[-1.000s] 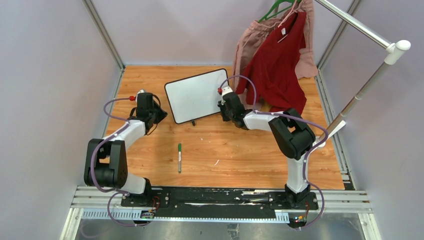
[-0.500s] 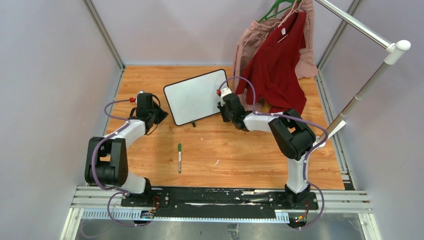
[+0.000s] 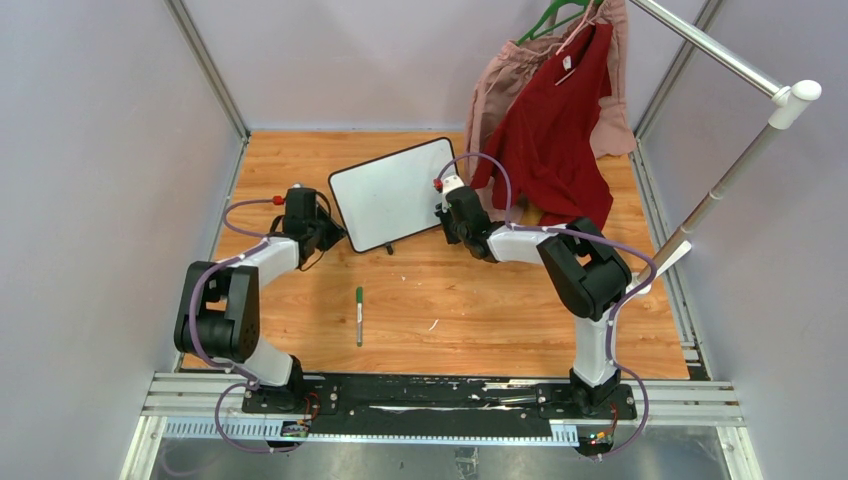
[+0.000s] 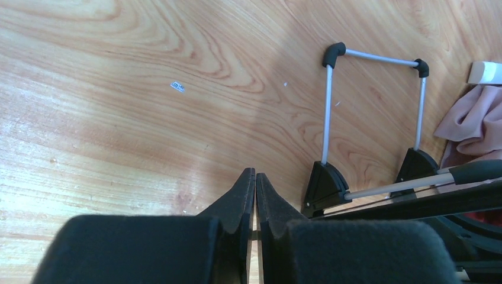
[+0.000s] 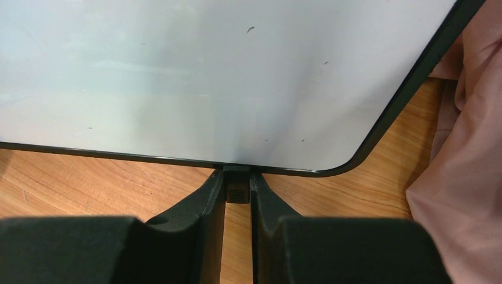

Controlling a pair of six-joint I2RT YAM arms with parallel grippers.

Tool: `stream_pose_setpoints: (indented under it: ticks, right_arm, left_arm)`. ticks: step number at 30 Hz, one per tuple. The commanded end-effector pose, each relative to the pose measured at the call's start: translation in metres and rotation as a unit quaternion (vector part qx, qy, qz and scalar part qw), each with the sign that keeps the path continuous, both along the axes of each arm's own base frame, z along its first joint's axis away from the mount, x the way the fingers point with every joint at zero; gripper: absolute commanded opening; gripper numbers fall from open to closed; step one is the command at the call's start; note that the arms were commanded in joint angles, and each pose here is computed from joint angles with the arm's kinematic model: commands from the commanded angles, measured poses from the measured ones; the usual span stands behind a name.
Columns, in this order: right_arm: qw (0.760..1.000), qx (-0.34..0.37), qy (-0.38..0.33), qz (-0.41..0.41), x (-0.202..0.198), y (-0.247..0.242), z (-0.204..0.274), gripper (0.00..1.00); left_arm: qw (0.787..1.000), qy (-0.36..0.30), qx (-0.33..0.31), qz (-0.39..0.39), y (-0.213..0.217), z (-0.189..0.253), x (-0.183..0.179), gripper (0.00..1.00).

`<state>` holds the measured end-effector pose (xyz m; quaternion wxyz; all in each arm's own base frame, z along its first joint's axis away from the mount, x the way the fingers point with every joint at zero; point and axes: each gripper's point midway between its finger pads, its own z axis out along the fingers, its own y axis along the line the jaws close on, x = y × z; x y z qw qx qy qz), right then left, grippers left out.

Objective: Write a sentence on the whiteboard
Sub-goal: Move the whiteboard to the center of the board.

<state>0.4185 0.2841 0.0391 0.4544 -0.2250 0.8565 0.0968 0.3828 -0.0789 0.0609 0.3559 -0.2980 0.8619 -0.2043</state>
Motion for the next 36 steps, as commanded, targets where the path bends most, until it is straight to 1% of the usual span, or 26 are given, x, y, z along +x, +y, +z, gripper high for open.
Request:
stream_pose_setpoints:
  ticks: [1, 8, 10, 13, 17, 21, 24, 29, 32, 34, 36]
  right_arm:
    - [0.999, -0.036, 0.019, 0.007, -0.015, -0.010, -0.012, 0.00]
    - [0.999, -0.031, 0.017, 0.008, -0.014, -0.008, -0.008, 0.00]
    - [0.999, -0.031, 0.017, 0.009, -0.015, -0.008, -0.008, 0.00]
    - [0.999, -0.030, 0.016, 0.009, -0.015, -0.009, -0.007, 0.00]
    - [0.999, -0.027, 0.016, 0.012, -0.016, -0.007, -0.006, 0.00]
    - [0.999, -0.027, 0.015, 0.011, -0.016, -0.007, -0.005, 0.00]
    - [1.000, -0.026, 0.014, 0.011, -0.016, -0.007, -0.004, 0.00]
    - [1.000, -0.025, 0.011, 0.009, -0.015, -0.008, -0.001, 0.00]
    - [1.000, -0.027, 0.011, 0.008, -0.016, -0.009, 0.000, 0.00]
    - [1.000, -0.029, 0.010, 0.004, -0.016, -0.011, 0.000, 0.00]
    - [1.000, -0.029, 0.011, -0.001, -0.017, -0.012, -0.001, 0.00]
  left_arm:
    - [0.999, -0.036, -0.009, -0.015, -0.012, 0.019, 0.013, 0.08]
    - [0.998, -0.033, 0.027, 0.035, 0.012, 0.023, 0.006, 0.07]
    - [0.999, -0.038, 0.021, 0.025, 0.009, 0.025, 0.010, 0.07]
    - [0.999, -0.040, -0.001, -0.009, -0.010, 0.028, 0.016, 0.06]
    - [0.998, -0.046, 0.000, -0.044, -0.031, 0.031, 0.019, 0.06]
    - [0.998, -0.046, 0.001, -0.037, -0.030, 0.032, 0.018, 0.06]
    - [0.999, -0.042, 0.020, -0.019, -0.020, 0.032, 0.015, 0.06]
    - [0.999, -0.034, 0.032, 0.005, -0.008, 0.029, 0.010, 0.07]
    - [0.998, -0.023, 0.045, 0.026, 0.004, 0.028, 0.005, 0.12]
    - [0.997, -0.016, 0.055, 0.045, 0.015, 0.028, -0.001, 0.20]
    - [0.996, -0.011, 0.065, 0.065, 0.028, 0.029, -0.007, 0.31]
